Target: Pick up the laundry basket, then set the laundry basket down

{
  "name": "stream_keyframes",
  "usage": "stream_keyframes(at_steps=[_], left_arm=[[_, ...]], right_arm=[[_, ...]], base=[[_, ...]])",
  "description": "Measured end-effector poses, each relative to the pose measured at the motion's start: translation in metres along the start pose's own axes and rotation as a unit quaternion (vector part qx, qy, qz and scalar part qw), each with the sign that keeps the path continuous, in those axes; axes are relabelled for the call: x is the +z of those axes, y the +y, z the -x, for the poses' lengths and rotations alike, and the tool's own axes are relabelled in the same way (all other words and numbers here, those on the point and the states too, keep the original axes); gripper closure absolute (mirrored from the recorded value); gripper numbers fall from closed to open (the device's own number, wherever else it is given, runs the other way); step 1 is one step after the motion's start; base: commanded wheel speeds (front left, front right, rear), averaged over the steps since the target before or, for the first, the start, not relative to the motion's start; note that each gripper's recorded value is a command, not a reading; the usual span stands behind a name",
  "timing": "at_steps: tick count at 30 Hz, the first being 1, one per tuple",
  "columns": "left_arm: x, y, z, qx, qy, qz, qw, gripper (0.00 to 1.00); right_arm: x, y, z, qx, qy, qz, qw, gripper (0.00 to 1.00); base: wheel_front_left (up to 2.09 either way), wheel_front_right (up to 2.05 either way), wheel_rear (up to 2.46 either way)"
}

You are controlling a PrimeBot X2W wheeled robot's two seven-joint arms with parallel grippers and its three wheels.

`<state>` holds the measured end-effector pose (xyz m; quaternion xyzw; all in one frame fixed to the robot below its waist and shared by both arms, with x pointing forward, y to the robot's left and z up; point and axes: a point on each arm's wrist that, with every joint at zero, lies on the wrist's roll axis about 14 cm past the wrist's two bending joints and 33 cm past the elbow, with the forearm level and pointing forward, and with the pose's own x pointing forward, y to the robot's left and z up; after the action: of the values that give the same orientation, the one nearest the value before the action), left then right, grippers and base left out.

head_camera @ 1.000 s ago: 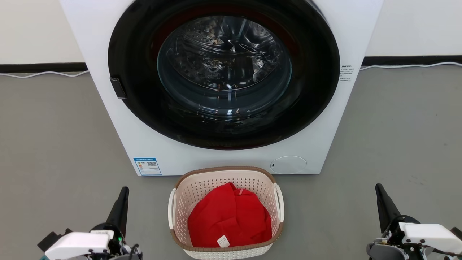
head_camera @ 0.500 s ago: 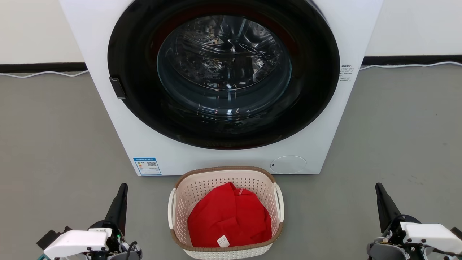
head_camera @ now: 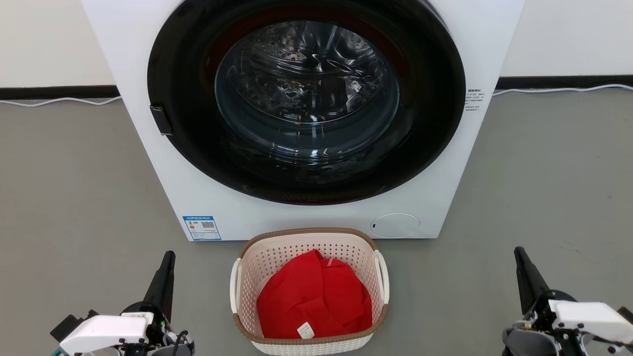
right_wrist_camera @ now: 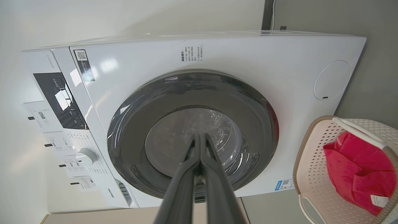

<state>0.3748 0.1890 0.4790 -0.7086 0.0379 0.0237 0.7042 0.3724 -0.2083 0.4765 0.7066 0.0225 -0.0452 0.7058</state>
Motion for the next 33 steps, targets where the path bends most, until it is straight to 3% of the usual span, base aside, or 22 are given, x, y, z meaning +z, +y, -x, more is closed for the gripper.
stream_keyframes(at_steps=[33], left_arm=[[0.0001, 0.0, 0.0, 0.0, 0.0, 0.0, 1.0, 1.0]], right_arm=[[-0.0004, 0.0055, -0.0032, 0.008, 0.0, 0.0, 1.0, 1.0]], base=[[0.0, 0.0, 0.0]])
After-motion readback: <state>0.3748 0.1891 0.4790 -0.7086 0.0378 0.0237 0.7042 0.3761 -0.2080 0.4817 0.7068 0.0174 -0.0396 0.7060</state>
